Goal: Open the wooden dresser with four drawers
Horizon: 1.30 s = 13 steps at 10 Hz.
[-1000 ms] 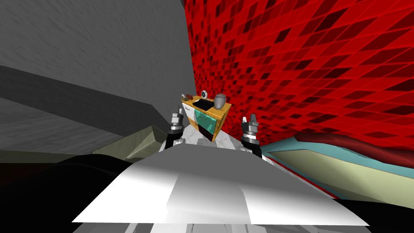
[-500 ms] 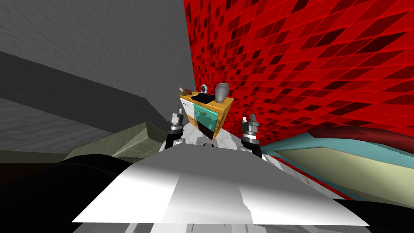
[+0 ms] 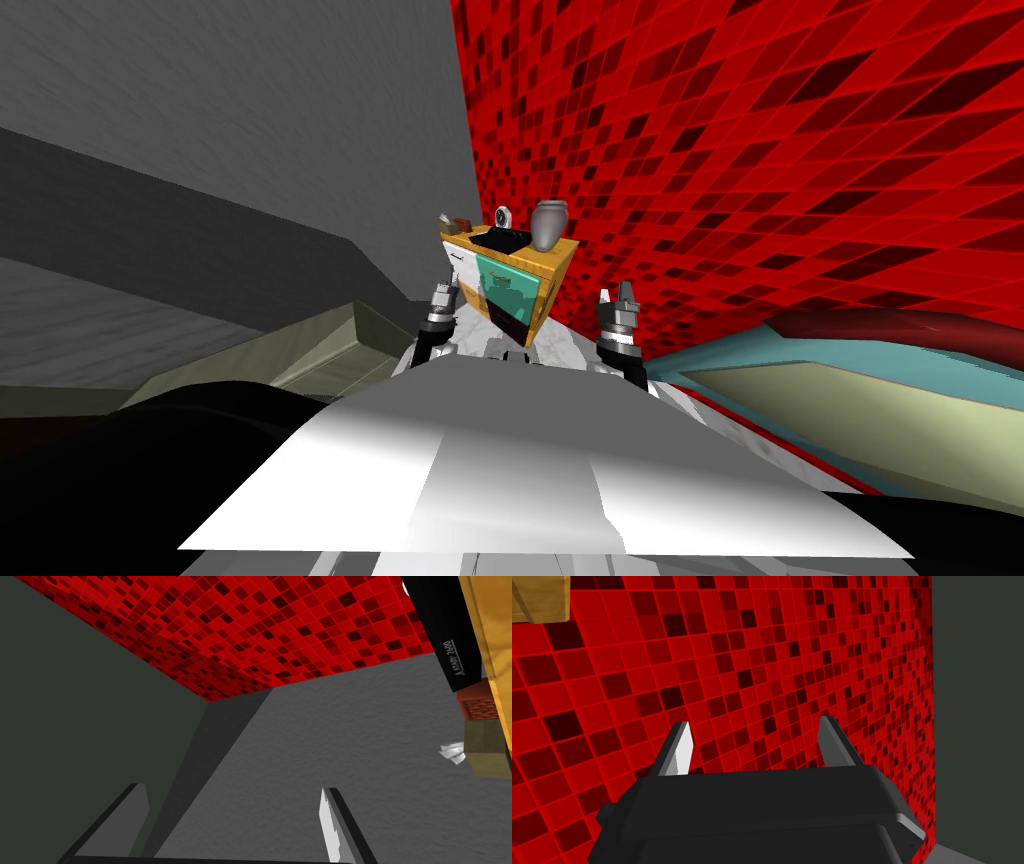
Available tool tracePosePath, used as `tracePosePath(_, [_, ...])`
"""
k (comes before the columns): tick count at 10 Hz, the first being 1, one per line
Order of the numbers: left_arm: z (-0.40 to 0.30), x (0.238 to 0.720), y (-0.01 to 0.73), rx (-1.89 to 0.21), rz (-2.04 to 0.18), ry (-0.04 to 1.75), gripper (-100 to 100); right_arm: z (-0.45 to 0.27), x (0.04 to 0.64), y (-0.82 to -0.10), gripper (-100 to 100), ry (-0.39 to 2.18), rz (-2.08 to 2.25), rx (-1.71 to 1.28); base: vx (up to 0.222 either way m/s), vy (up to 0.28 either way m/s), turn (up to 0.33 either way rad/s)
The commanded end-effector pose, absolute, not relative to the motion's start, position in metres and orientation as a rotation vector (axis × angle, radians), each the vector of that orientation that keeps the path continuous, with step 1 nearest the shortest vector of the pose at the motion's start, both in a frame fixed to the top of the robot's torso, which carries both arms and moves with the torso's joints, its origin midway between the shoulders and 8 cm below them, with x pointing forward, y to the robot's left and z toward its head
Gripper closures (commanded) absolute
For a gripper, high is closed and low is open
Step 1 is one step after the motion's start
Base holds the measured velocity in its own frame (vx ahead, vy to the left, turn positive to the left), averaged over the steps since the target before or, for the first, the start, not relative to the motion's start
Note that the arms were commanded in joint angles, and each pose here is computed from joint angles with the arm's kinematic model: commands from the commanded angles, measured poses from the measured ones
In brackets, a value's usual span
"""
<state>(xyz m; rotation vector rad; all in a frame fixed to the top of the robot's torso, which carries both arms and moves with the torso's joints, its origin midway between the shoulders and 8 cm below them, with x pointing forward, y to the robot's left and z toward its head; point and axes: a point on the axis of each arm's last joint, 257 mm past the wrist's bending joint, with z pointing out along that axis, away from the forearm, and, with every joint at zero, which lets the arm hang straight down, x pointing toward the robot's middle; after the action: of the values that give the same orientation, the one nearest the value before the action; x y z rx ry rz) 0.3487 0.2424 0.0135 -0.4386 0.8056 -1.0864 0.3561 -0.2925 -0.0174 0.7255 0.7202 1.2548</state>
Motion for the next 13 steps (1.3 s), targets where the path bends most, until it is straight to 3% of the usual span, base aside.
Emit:
tracePosePath(1, [-0.005, 0.353, 0.236, -0.401, -1.079, 0.844, -100, -0.017, 0.356, -0.293, 0, 0.72, 1.255, 0.726, 0.046, 0.009, -0.038])
tracePosePath(13, [-0.09, 0.372, 0.207, -0.321, -1.053, 0.947, -100, -0.017, 0.356, -0.293, 0, 0.72, 1.255, 0.726, 0.053, 0.008, -0.039])
